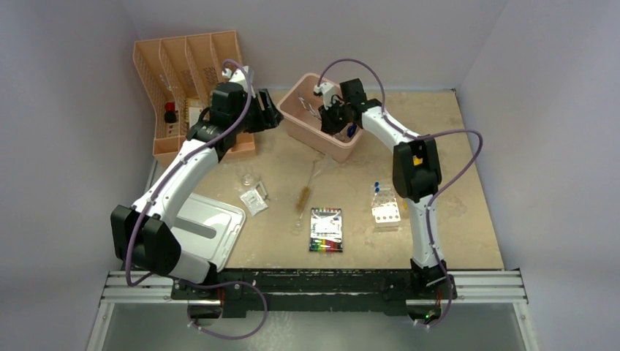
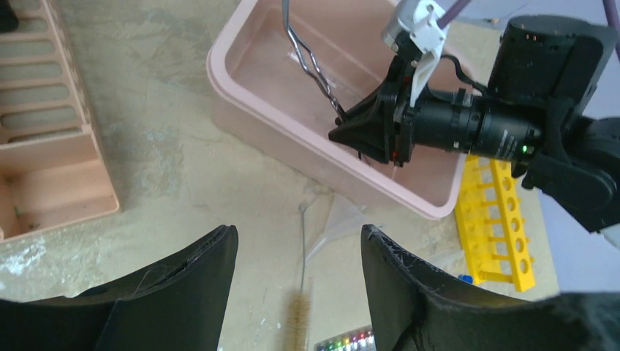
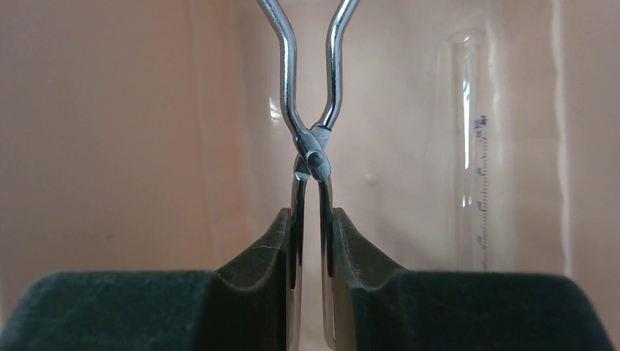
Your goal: Organize the chemistry lab equipment
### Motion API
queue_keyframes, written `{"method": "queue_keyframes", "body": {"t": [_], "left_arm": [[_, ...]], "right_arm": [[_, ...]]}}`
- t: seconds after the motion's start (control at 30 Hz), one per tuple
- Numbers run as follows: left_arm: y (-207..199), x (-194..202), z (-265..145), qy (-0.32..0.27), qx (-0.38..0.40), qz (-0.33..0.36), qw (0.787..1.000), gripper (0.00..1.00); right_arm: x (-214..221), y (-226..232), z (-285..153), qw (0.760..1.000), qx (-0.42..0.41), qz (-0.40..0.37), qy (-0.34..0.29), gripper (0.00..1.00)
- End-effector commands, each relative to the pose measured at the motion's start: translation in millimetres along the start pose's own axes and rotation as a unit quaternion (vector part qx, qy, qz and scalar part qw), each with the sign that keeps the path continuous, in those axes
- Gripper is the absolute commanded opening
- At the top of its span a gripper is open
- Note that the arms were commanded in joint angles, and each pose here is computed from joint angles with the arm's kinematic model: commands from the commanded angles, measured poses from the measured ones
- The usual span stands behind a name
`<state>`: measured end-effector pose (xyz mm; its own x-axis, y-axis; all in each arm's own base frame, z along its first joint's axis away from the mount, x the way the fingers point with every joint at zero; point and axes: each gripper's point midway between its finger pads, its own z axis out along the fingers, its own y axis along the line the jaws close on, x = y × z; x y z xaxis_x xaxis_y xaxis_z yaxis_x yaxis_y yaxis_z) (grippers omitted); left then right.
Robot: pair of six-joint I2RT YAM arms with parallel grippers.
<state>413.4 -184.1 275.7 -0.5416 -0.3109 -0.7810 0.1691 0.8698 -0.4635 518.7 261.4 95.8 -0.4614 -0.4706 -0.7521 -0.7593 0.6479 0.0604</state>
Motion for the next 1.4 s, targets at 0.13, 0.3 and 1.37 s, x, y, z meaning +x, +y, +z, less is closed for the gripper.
{"method": "queue_keyframes", "body": {"t": [0.13, 0.3, 1.37], "left_arm": [[6, 13, -9, 0.013, 0.001, 0.021, 1.000, 0.61], [12, 20, -5, 0.021, -0.005, 0.023, 1.000, 0.61], [-12, 123, 18, 0.090, 0.052, 0.054, 0.993, 0.63]], "right_arm": [[-18, 2, 8, 0.999, -0.030, -0.028, -0.013, 0.19], [-3, -1, 16, 0.999, -0.029, -0.028, 0.009, 0.22], [-91, 0, -79, 0.994, 0.058, 0.030, -0.091, 0.55]]}}
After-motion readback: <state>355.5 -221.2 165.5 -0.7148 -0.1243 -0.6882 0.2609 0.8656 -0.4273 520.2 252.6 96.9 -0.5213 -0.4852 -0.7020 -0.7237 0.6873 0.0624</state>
